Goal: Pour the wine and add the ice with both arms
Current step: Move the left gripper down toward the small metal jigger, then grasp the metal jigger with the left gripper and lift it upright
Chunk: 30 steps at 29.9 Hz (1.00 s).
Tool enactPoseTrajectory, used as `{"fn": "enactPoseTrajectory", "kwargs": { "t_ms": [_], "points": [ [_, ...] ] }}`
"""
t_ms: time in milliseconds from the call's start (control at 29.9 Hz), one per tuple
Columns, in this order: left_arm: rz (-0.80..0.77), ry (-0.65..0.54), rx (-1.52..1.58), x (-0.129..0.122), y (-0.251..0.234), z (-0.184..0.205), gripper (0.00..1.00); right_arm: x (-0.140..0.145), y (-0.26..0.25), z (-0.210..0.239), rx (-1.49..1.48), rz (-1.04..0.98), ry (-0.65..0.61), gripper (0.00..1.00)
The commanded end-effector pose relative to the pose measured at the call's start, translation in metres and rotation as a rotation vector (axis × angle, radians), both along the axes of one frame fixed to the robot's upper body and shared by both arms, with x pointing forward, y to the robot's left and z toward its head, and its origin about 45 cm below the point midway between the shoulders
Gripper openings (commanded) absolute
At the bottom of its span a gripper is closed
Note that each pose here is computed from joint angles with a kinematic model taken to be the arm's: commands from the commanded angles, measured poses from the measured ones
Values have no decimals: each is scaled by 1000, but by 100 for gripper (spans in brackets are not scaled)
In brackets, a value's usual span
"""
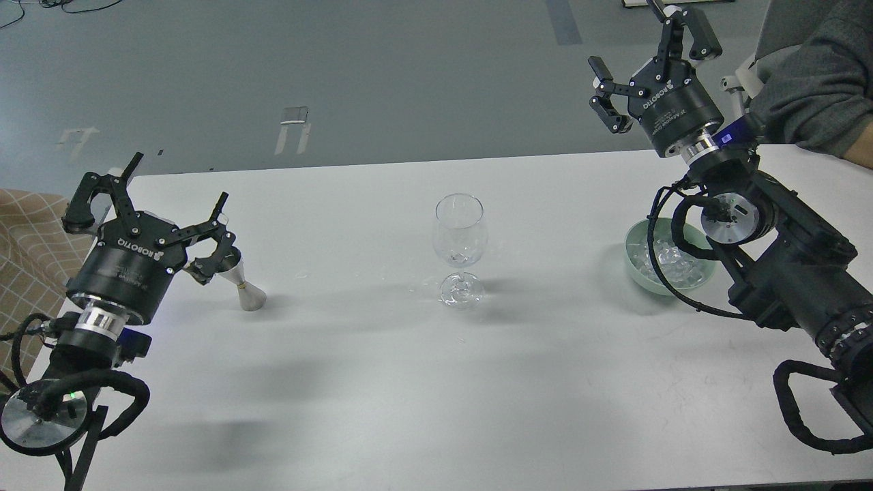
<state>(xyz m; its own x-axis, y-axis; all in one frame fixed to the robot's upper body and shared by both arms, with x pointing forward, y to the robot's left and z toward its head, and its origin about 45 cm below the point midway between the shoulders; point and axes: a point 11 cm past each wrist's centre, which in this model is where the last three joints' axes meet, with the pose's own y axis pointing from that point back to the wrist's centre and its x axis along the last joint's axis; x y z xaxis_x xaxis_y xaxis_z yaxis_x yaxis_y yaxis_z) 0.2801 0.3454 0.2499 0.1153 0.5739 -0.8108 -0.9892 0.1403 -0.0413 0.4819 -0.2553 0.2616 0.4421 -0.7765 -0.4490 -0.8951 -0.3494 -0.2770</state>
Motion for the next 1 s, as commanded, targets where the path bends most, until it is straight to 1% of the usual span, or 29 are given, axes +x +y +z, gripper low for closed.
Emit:
{"fn": "enactPoseTrajectory", "kwargs": {
  "t_ms": [0,134,167,234,368,501,668,735,969],
  "points": [
    [15,36,-28,-13,1,-16,98,-1,-1,-3,0,-1,6,100],
    [30,123,-88,-33,-5,-45,97,-1,-1,-4,-1,-1,7,100],
    [30,123,-88,-33,-5,-45,97,-1,-1,-4,-1,-1,7,100],
    [60,147,-123,-43,-4,-55,97,-1,-1,-4,-3,-1,8,100],
    [97,163,-160,-46,-2,-66,98,-1,-1,-4,-3,-1,8,100],
    [150,237,-214,-50,-2,-98,97,-3,-1,-9,-4,-1,18,100],
    [177,283,-273,-48,-7,-122,98,-6,-1,-14,-12,4,29,100],
    [167,289,-276,-42,-7,-124,98,-6,-1,-16,-12,3,32,100],
    [210,291,-288,-24,9,-130,98,-7,2,-19,-29,16,40,100]
  ]
}}
